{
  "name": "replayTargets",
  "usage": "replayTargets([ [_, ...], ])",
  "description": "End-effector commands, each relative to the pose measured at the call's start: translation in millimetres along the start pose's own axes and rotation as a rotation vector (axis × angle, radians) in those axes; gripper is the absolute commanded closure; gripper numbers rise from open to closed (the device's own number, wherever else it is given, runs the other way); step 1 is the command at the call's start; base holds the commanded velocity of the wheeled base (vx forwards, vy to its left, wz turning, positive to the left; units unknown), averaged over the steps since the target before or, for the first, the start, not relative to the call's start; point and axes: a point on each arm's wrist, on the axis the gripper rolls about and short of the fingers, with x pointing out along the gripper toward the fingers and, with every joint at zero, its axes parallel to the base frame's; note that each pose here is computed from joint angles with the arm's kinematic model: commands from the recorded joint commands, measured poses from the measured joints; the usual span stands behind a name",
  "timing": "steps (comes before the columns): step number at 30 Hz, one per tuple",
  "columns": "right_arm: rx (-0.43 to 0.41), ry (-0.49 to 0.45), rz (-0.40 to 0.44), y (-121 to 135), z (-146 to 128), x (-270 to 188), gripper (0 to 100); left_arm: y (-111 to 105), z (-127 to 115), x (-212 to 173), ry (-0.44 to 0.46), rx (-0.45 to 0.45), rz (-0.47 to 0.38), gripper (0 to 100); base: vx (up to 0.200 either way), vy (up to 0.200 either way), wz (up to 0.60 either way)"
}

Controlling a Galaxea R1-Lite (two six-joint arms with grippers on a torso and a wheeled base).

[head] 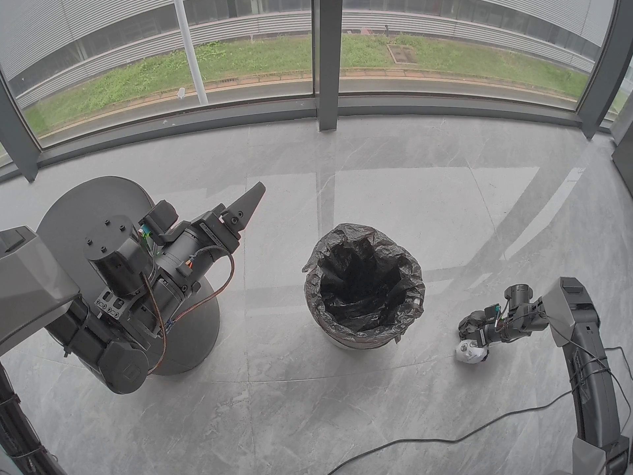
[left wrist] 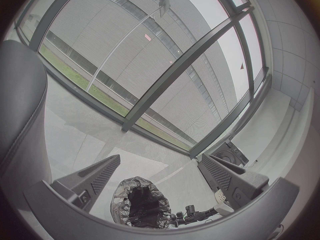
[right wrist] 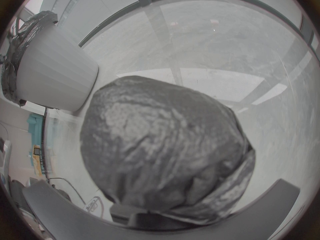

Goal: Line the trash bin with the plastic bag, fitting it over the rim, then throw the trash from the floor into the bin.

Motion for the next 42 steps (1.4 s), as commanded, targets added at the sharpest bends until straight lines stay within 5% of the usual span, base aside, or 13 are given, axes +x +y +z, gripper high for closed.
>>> replayTargets([
  [1, -0.039, -0.194, -0.052, 1.2, 103.8, -84.9, 100, -13.1, 23.9, -8.2, -0.064, 0.053, -0.034, 0, 0.0, 0.0, 0.0],
  [3, -0.073, -0.285, -0.076, 15.0, 150.2, -130.1, 100, -15.6, 32.6, -15.0, -0.083, 0.059, -0.035, 0, 0.0, 0.0, 0.0],
  [4, -0.073, -0.285, -0.076, 15.0, 150.2, -130.1, 100, -15.6, 32.6, -15.0, -0.083, 0.059, -0.035, 0, 0.0, 0.0, 0.0],
  [5, -0.111, -0.342, -0.079, 34.5, 182.5, -162.3, 100, -19.5, 37.9, -22.5, -0.091, 0.062, -0.04, 0, 0.0, 0.0, 0.0],
  [11, -0.233, -0.441, -0.033, 128.1, 256.2, -267.3, 100, -31.2, 51.7, -47.0, -0.09, 0.094, -0.087, 0, 0.0, 0.0, 0.0],
  [17, -0.271, -0.345, 0.197, 279.1, 276.2, -290.5, 100, -30.8, 58.1, -56.0, -0.081, 0.164, -0.118, 0, 0.0, 0.0, 0.0],
  [21, -0.191, -0.204, 0.264, 349.4, 264.2, -261.9, 100, -30.0, 57.5, -56.7, -0.079, 0.168, -0.113, 0, 0.0, 0.0, 0.0],
  [26, -0.223, -0.069, 0.253, 362.1, 244.2, -205.5, 100, -28.3, 54.5, -61.4, -0.061, 0.166, -0.103, 0, 0.0, 0.0, 0.0],
  [34, -0.31, 0.059, 0.219, 331.3, 224.3, -170.7, 100, -26.2, 51.6, -63.2, -0.047, 0.154, -0.094, 0, 0.0, 0.0, 0.0],
  [38, -0.312, 0.084, 0.213, 324.9, 216.2, -148.9, 100, -19.5, 50.8, -61.2, -0.043, 0.157, -0.071, 0, 0.0, 0.0, 0.0],
  [42, -0.346, -0.011, 0.207, 322.0, 216.8, -119.7, 100, -15.0, 51.3, -63.5, -0.041, 0.159, -0.053, 0, 0.0, 0.0, 0.0],
])
